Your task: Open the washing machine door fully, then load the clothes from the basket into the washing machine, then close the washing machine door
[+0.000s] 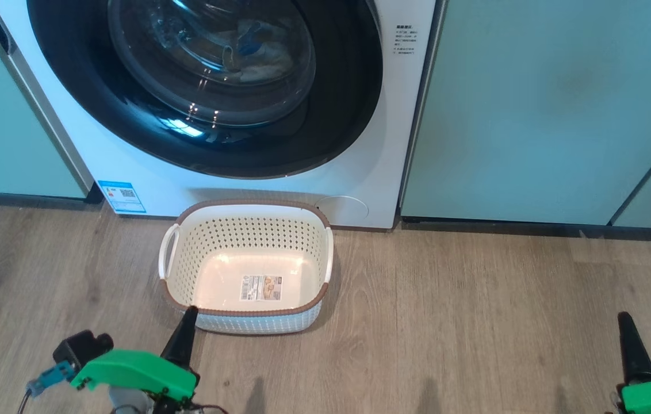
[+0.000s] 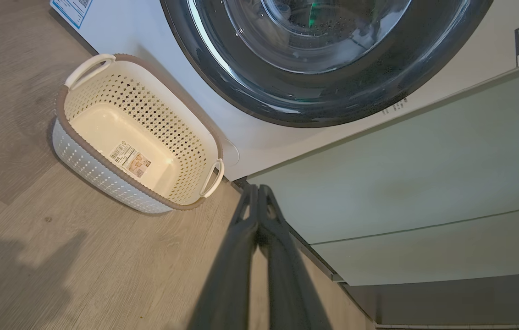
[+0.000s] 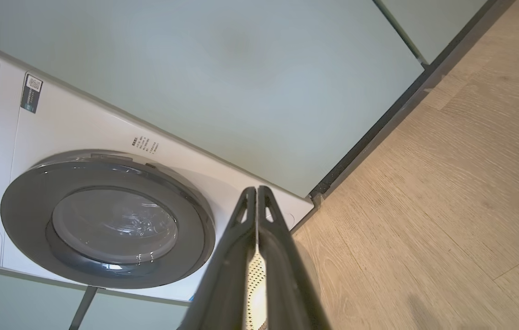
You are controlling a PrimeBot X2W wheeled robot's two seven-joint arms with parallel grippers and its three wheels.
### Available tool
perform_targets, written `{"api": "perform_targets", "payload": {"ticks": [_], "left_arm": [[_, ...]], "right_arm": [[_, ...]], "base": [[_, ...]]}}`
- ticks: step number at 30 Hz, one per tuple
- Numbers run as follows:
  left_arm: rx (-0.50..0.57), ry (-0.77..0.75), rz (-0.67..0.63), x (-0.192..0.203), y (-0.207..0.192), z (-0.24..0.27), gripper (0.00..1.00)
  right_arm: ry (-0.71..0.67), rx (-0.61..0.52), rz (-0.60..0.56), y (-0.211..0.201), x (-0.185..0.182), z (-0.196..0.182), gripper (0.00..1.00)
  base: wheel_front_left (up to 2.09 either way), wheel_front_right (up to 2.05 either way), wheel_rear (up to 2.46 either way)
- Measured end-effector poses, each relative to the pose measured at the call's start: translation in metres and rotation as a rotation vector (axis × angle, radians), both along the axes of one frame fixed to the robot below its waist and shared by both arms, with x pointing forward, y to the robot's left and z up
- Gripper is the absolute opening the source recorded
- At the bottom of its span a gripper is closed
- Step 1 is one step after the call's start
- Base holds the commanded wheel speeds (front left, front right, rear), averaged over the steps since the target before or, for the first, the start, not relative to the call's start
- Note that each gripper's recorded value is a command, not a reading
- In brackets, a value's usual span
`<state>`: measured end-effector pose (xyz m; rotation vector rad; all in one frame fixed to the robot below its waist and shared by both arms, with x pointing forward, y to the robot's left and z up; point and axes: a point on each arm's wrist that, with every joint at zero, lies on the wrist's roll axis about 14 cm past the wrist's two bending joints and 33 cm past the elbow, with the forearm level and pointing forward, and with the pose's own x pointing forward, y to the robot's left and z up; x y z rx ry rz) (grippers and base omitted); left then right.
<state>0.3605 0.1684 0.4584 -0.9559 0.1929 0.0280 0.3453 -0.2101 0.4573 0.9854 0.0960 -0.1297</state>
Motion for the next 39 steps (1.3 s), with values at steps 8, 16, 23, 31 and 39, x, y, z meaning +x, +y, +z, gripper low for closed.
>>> {"api": "perform_targets", "payload": {"ticks": [8, 16, 23, 31, 39], "left_arm": [[-0.09, 0.011, 0.015, -0.001, 0.001, -0.002, 0.0], [-0.18, -0.006, 0.042, 0.004, 0.007, 0.005, 0.0], [-0.247, 0.004, 0.054, 0.004, 0.008, 0.003, 0.0], [-0.34, 0.0, 0.072, 0.006, 0.011, 0.005, 0.0], [-0.434, -0.02, 0.087, 0.009, 0.013, 0.011, 0.0]], "right_arm": [[-0.007, 0.088, -0.013, 0.0, 0.004, 0.002, 0.0], [-0.001, 0.179, -0.02, 0.001, 0.004, -0.001, 0.0], [-0.023, 0.245, -0.021, 0.002, 0.012, 0.006, 0.0], [-0.035, 0.333, -0.027, 0.003, 0.015, 0.009, 0.0], [-0.041, 0.42, -0.034, 0.002, 0.017, 0.01, 0.0]], "base": [[0.0, 0.0, 0.0], [0.0, 0.0, 0.0], [0.0, 0.0, 0.0], [0.0, 0.0, 0.0], [0.0, 0.0, 0.0]]}}
